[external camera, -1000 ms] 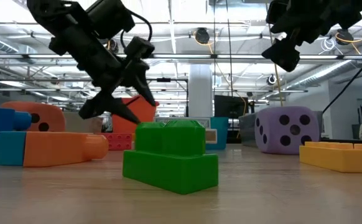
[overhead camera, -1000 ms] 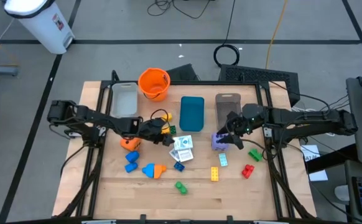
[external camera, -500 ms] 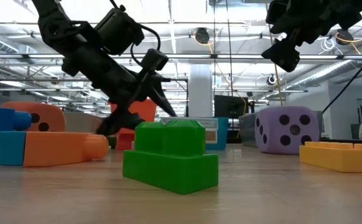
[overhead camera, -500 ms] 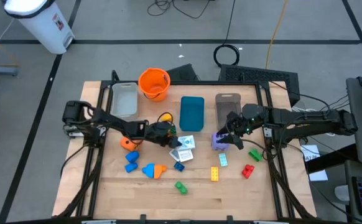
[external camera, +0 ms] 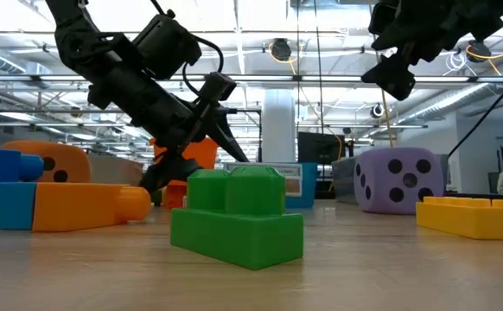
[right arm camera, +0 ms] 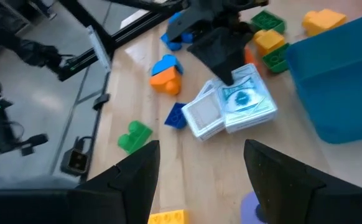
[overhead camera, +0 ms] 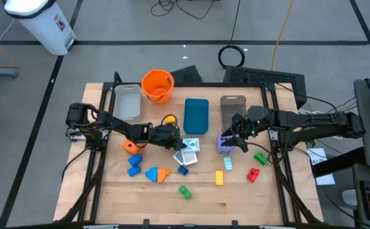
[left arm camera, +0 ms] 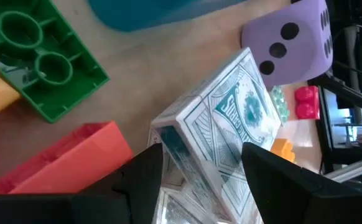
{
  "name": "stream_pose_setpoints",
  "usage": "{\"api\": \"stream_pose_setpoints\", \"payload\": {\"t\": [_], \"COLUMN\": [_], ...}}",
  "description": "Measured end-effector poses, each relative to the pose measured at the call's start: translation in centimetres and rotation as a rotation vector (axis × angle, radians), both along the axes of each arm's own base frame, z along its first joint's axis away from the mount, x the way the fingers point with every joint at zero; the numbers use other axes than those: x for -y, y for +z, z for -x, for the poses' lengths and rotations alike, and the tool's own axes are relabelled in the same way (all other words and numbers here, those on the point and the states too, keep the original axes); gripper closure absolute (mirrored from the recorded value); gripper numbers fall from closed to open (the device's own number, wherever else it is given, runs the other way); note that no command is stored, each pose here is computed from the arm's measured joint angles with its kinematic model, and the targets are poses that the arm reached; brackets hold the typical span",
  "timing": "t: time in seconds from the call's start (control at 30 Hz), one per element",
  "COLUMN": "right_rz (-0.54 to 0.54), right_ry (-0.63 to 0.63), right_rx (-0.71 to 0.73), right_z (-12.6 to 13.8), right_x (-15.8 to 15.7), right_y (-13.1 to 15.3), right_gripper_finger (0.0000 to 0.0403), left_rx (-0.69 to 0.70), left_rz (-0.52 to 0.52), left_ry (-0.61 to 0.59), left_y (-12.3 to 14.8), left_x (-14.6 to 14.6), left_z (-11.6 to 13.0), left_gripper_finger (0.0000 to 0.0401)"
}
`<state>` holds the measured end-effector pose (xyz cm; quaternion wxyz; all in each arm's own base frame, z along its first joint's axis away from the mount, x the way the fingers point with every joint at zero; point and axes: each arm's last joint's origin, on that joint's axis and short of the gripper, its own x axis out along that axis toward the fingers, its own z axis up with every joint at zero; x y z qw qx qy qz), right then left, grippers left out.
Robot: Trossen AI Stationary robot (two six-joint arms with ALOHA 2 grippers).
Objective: Pick & Place Toys
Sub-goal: Put the blue deck of cards into the gray bin
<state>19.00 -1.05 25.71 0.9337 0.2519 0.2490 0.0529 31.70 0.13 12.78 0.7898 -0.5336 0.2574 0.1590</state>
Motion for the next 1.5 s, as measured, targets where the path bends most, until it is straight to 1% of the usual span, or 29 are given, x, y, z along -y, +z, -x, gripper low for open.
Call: {"api": "stream_pose_setpoints", "payload": {"t": [0.1,0.37,0.43,0.5,0.63,0.77,0.87,0.93,1.03,1.2,1.27,1.37,1.43,1.5], "right_rz": [0.008,0.014,0.017,0.017,0.018,0.020,0.021,0.021,0.025,0.027,0.027,0.027,0.032,0.039], "right_ry": [0.000,0.002,0.003,0.003,0.002,0.003,0.004,0.004,0.005,0.001,0.001,0.001,-0.009,-0.024], "right_rx": [0.001,0.003,0.004,0.004,0.003,0.004,0.004,0.004,0.005,0.005,0.005,0.011,0.017,0.026], "right_z": [0.0,0.0,0.0,0.0,0.0,0.0,0.0,0.0,0.0,0.0,0.0,0.0,-0.1,-0.1], "right_x": [0.0,0.0,0.0,0.0,0.0,0.0,0.0,0.0,0.0,0.0,0.0,0.0,0.1,0.2], "right_y": [0.0,0.0,0.0,0.0,0.0,0.0,0.0,0.0,0.0,0.0,0.0,0.1,0.1,0.2], "right_gripper_finger": [0.0177,0.0177,0.0177,0.0177,0.0177,0.0177,0.0177,0.0177,0.0177,0.0177,0.0177,0.0177,0.0177,0.0177], "left_rx": [0.000,0.015,0.023,0.042,0.093,0.134,0.178,0.225,0.326,0.426,0.486,0.542,0.541,0.525], "left_rz": [-0.007,-0.023,-0.025,-0.034,-0.049,-0.034,-0.023,-0.018,-0.013,-0.030,-0.064,-0.146,-0.206,-0.272], "left_ry": [0.013,0.018,0.021,0.016,0.007,-0.014,-0.050,-0.070,-0.100,-0.116,-0.121,-0.118,-0.108,-0.097], "left_y": [0.0,0.2,0.2,0.4,0.8,1.1,1.6,2.0,3.0,4.6,6.1,8.4,10.0,12.2], "left_x": [-0.1,-0.7,-0.8,-0.9,-1.3,-1.4,-1.2,-1.1,-0.8,-0.6,-0.7,-0.9,-1.3,-1.8], "left_z": [0.0,-0.1,-0.1,-0.2,-0.4,-0.6,-0.7,-0.9,-1.2,-1.7,-1.9,-1.5,-0.9,-0.2], "left_gripper_finger": [0.0191,0.0293,0.0313,0.0323,0.0321,0.0317,0.0327,0.0334,0.0334,0.0334,0.0334,0.0334,0.0335,0.0335]}}
